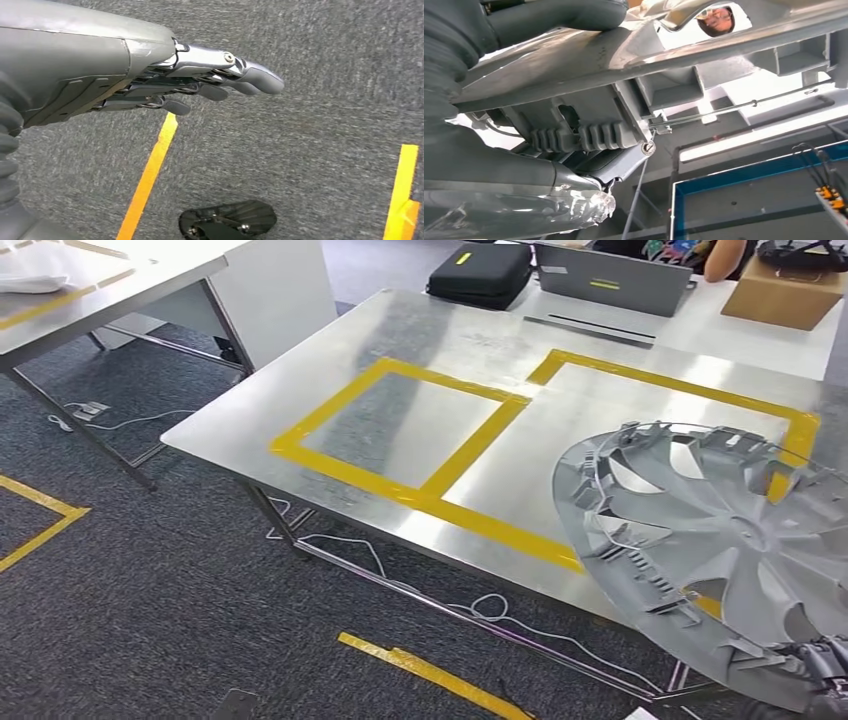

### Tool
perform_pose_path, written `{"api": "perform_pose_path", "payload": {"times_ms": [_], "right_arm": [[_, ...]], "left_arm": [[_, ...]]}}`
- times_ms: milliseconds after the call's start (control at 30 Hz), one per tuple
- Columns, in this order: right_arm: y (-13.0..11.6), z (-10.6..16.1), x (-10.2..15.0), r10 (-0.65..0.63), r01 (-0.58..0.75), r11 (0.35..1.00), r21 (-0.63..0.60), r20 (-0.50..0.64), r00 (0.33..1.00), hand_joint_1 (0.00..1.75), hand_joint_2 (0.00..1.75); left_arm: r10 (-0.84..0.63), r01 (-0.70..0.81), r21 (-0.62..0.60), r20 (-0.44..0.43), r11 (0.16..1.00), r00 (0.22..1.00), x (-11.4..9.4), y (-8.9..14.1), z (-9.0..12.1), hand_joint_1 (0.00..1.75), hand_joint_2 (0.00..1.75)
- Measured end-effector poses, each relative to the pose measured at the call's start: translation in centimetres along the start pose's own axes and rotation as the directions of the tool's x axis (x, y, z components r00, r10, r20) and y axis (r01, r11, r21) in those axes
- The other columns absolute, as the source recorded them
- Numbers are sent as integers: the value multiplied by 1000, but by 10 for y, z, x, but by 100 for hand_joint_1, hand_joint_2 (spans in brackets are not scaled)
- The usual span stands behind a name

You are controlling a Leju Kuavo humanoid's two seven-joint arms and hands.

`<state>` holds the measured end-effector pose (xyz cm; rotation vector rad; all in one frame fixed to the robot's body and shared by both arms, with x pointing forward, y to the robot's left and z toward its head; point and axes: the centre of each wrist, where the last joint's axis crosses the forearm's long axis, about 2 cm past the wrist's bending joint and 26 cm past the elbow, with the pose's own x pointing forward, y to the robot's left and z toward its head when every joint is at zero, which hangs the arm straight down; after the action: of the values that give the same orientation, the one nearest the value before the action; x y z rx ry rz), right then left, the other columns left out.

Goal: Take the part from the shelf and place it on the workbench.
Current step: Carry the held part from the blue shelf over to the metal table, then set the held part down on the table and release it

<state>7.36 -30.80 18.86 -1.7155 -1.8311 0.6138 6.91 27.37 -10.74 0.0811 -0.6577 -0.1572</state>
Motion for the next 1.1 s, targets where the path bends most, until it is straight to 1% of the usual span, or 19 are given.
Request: {"api": "perform_pose_path", "payload": {"times_ms": [633,1100], "right_arm": [[1,1,1,-2,2,1000,6,0,1000,175,175],[2,0,1,-1,1,1000,3,2,1000,175,175]], "left_arm": [[1,-1,0,7,1000,1000,3,0,-2,0,175],[0,0,2,2,1000,1000,1,1,-1,0,175]]}}
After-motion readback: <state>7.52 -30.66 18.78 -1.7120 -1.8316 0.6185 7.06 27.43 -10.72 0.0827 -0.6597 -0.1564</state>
